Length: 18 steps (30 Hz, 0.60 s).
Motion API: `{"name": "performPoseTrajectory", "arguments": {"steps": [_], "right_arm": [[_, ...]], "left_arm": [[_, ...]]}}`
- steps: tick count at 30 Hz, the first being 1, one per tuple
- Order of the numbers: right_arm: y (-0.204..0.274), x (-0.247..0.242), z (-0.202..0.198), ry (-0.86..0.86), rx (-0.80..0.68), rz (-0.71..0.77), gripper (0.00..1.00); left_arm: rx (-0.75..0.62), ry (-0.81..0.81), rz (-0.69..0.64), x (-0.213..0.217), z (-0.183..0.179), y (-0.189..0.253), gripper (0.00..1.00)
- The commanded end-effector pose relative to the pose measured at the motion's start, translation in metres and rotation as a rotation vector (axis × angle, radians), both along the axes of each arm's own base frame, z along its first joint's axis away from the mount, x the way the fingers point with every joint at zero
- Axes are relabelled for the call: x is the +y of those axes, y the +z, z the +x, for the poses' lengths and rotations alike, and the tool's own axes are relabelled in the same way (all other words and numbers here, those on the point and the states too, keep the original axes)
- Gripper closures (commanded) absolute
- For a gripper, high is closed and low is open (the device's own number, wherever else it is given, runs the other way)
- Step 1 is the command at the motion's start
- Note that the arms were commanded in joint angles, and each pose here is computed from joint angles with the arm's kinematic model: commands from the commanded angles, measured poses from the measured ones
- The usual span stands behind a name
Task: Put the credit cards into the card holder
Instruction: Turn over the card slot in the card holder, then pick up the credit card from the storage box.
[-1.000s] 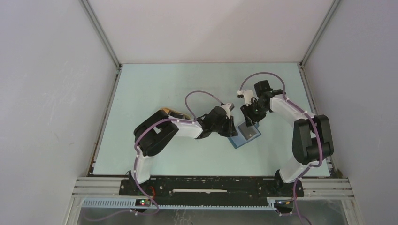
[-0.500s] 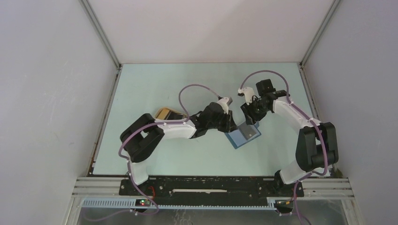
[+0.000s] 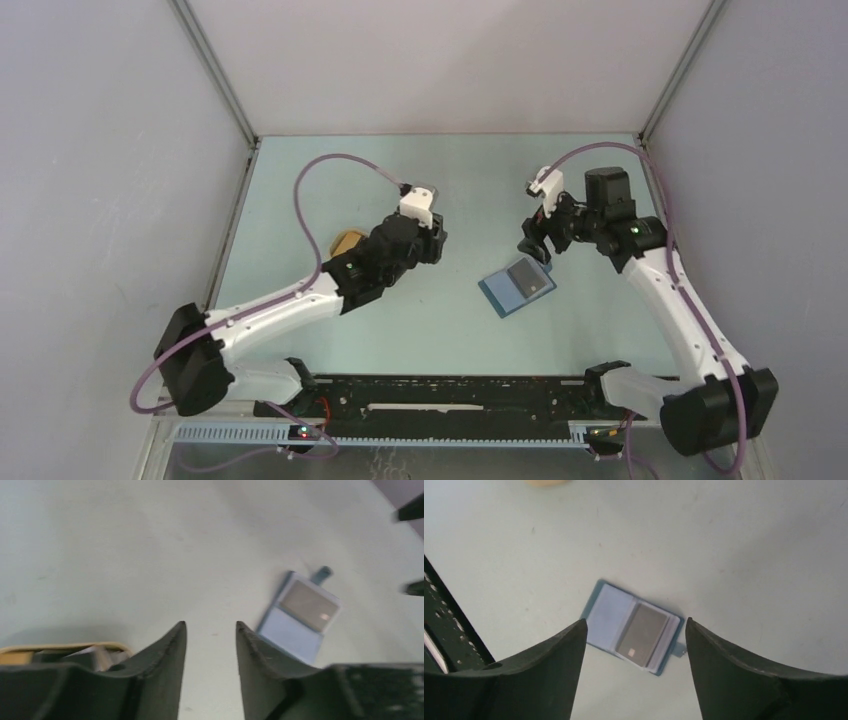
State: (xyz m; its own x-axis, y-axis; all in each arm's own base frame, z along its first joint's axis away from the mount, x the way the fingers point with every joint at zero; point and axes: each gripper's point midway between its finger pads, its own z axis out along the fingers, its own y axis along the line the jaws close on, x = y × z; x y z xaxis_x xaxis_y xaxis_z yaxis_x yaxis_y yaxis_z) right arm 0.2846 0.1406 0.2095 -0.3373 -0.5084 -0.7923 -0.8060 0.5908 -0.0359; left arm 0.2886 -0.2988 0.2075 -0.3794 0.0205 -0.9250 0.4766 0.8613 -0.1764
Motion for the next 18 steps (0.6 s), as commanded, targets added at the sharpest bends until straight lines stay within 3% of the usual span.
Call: {"name": "performPoseTrajectory", "arguments": {"steps": [1,3,6,9,13,18], "right_arm": [[0.043,0.024,-0.01,0.113,-0.116,0.142,0.03],[0.044,0.039,-0.025,0.199,-0.053,0.214,0.0],[0.041,0.059,-0.043,0.312,0.061,0.303,0.0],[0.023,0.064,-0.051,0.358,0.1,0.262,0.0],[0.007,0.063,-0.052,0.352,0.142,0.268,0.02],[-0.003,0.063,-0.05,0.347,0.184,0.264,0.03]], "left_arm": [[-0.108,0.228,0.227,0.078,0.013,0.006,0.46],[-0.118,0.275,0.236,0.099,0.016,0.004,0.34],[-0.076,0.273,0.196,0.118,0.023,-0.005,0.24],[0.023,0.223,0.172,0.131,0.028,-0.02,0.25],[0.131,0.25,0.245,0.147,0.034,-0.045,0.23],[0.24,0.22,0.313,0.138,0.042,-0.069,0.14]]}}
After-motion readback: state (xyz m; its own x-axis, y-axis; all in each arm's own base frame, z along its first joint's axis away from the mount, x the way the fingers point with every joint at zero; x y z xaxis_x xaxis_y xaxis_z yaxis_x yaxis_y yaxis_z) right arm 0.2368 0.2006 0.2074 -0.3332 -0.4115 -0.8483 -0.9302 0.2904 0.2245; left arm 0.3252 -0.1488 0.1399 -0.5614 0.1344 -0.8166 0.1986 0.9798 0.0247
